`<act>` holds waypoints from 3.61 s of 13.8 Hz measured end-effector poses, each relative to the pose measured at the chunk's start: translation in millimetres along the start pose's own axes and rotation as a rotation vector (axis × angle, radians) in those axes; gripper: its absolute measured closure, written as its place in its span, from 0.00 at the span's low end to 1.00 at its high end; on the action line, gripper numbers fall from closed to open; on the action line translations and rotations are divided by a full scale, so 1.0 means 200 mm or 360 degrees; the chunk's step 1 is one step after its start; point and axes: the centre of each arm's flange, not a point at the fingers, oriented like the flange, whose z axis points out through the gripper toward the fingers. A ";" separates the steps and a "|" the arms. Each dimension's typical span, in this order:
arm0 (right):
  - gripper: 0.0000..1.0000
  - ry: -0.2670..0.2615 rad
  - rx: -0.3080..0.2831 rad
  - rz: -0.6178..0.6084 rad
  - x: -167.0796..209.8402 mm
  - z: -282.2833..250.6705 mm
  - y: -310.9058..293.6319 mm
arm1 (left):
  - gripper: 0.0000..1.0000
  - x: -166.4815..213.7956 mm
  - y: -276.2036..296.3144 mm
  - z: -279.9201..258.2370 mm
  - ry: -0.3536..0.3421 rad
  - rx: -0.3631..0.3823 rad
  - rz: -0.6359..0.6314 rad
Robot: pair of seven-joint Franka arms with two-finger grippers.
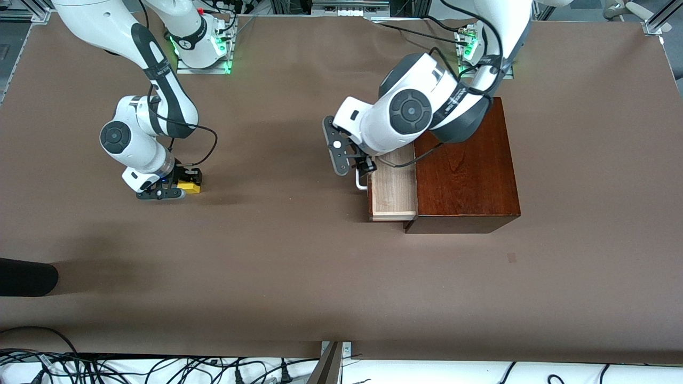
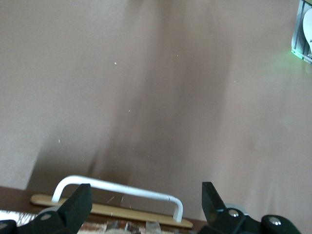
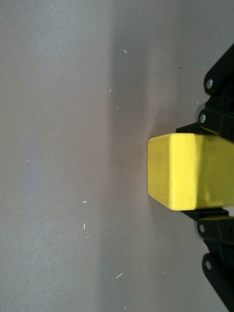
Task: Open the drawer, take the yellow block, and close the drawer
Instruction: 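Place the cube with the right gripper while the left gripper reaches the drawer, then push the drawer shut with the left gripper while the right gripper withdraws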
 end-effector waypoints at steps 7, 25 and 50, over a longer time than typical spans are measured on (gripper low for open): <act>0.00 0.0133 0.0028 -0.0038 0.10 -0.27 -0.02 | 0.00 0.12 0.09 0.30 -0.0154 0.0174 0.0262; 0.00 -0.0072 0.0037 -0.0301 0.10 -2.10 0.05 | 0.00 0.14 0.16 0.58 -0.0693 0.0551 0.0863; 0.00 -0.0001 0.0005 -0.0171 0.18 -2.06 0.05 | 0.00 -0.12 0.08 -0.05 -0.0896 0.0513 0.0343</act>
